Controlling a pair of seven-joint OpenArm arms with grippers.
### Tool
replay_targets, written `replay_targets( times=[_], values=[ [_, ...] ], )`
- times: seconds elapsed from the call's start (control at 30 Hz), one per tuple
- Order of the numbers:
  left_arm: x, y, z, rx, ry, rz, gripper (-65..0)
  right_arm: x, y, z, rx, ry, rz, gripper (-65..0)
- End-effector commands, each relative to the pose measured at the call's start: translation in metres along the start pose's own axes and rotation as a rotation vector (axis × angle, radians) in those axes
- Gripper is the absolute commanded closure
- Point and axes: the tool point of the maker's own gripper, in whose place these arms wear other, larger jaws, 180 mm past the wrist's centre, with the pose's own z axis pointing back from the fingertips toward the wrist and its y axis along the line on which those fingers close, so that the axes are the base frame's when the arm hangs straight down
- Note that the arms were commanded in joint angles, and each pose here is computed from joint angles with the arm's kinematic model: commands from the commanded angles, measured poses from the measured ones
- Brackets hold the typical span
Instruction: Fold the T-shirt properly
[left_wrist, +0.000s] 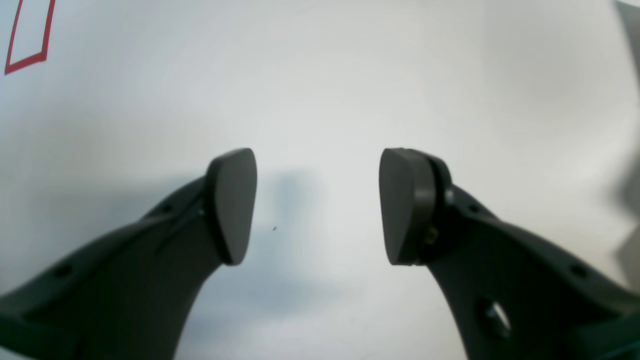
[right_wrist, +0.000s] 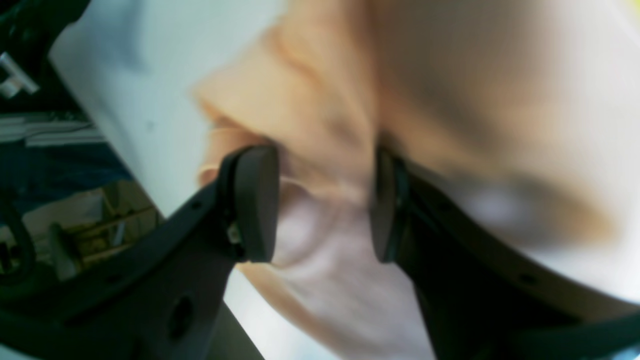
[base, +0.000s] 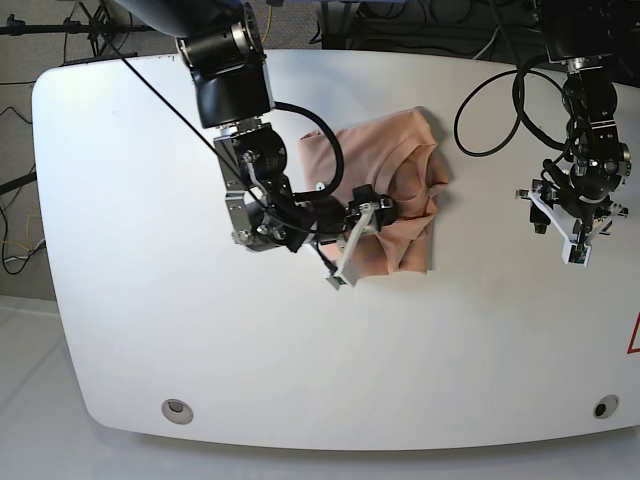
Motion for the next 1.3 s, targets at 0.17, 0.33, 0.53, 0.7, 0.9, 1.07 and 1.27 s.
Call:
replay_targets(
  times=[0.17, 0.33, 0.53, 0.7, 0.9, 1.07, 1.27],
  values=[
    [0.017, 0.011, 0.005, 0.027, -0.055, -0.007, -36.7, 0.029, 0.025, 0.000, 0.009, -0.043, 0.093, -27.8],
    [0.017, 0.011, 0.005, 0.027, -0.055, -0.007, -36.7, 0.039, 0.040, -0.002, 0.026, -0.053, 0.150, -27.8],
    [0.017, 0.011, 0.005, 0.027, -0.055, -0.007, -36.7, 0.052, 0.062, -0.002, 0.091, -0.100, 0.171, -27.8],
    [0.017, 0.010, 0.005, 0.026, -0.055, -0.006, -36.7, 0.057, 0.073, -0.007, 0.160, -0.117, 0.138, -28.1],
    [0.017, 0.010, 0.005, 0.026, -0.055, -0.006, -36.7, 0.066, 0.077, -0.012, 0.237, -0.132, 0.059, -28.0],
    [0.017, 0.009, 0.005, 0.023, -0.055, -0.006, -36.7, 0.079, 0.082, -0.006, 0.248, -0.155, 0.074, -28.0],
    [0.028, 0.005, 0.014, 0.023, -0.067, -0.021, -36.7, 0.098, 0.085, 0.003, 0.234, -0.182, 0.109, -27.8]
  ],
)
